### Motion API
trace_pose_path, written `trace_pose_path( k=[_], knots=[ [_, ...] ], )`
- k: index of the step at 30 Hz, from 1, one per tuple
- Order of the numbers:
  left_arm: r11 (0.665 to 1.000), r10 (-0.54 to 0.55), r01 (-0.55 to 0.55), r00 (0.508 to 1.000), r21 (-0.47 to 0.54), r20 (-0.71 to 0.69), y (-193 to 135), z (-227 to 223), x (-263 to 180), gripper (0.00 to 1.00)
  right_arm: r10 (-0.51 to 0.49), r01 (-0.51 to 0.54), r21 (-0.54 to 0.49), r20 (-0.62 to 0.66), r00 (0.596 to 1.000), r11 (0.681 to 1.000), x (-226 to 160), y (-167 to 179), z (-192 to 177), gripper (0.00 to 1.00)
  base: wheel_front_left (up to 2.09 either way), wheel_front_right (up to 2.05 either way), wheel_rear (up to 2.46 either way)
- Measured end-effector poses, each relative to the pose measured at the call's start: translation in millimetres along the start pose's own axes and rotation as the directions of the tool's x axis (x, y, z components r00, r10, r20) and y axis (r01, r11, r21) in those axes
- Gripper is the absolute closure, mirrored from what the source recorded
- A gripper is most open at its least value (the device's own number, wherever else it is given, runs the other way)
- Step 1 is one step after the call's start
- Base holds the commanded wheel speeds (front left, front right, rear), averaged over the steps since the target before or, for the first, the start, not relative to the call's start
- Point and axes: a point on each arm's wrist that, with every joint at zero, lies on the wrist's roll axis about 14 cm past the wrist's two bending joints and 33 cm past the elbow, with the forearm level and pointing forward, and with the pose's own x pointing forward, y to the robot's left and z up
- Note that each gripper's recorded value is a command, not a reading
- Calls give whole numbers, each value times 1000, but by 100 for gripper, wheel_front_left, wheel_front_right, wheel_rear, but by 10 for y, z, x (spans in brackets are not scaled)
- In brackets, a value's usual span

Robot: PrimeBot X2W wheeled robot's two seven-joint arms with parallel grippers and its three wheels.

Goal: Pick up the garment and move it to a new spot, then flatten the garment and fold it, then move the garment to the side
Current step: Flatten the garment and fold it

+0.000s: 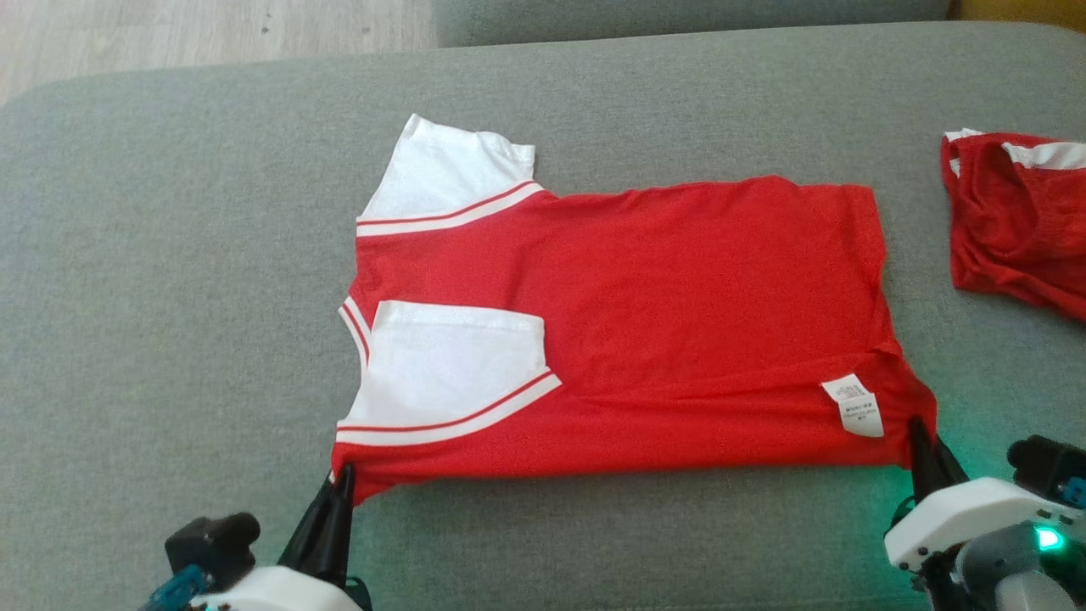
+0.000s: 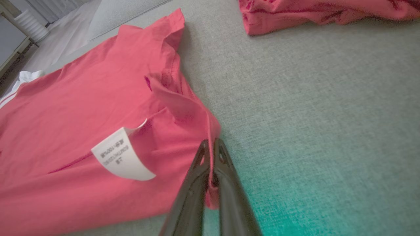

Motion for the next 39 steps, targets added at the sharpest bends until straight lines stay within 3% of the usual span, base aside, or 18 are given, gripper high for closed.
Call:
trace_pose_path(
  k=[1, 3, 4, 8, 12, 15, 16, 19, 24, 31, 39],
  knots=[
    [1000, 4, -4, 1000, 1, -7, 13, -22, 1, 99, -2, 2, 2, -2, 1000, 1000, -5, -8, -11, 0, 0, 0, 0],
    [1000, 5, -5, 1000, 3, -13, 18, -42, 4, 54, -8, 8, 5, 9, 1000, 1000, -18, -28, -1, 0, 0, 0, 0],
    [1000, 4, -4, 1000, 7, -14, 19, -44, 5, 0, -14, 14, 7, 19, 1000, 1000, -28, -49, 18, 0, 0, 0, 0],
    [999, -9, 9, 1000, 41, -1, 26, 53, 27, 0, -34, 34, 3, 72, 997, 999, -72, -121, 153, 0, 0, 0, 0],
    [986, -46, 37, 998, 162, 50, 33, 468, 160, 0, -32, 36, -21, 146, 989, 999, -111, -118, 389, 0, 0, 0, 0],
    [954, -122, 88, 987, 287, 103, -106, 970, 355, 0, -19, 27, -42, 176, 984, 999, -107, -70, 519, 0, 0, 0, 0],
    [954, -122, 88, 987, 287, 103, -106, 970, 355, 0, -19, 27, -42, 176, 984, 999, -107, -70, 519, 0, 0, 0, 0],
    [908, -191, 121, 972, 402, 139, -289, 1491, 580, 0, 11, 4, -77, 194, 981, 997, -53, 49, 665, 0, 0, 0, 0],
    [867, -202, 124, 973, 482, 113, -412, 2018, 1049, 0, 86, -54, -133, 250, 964, 990, 128, 335, 1009, 0, 0, 0, 0],
    [863, -58, 76, 997, 499, -50, -90, 1888, 1829, 0, 134, -87, -191, 249, 959, 978, 399, 510, 1154, 0, 0, 0, 0],
    [877, -27, 147, 966, 457, -258, 50, 1215, 2418, 0, 71, -24, -203, 227, 971, 979, 597, 267, 1096, 0, 0, 0, 0]
  ],
)
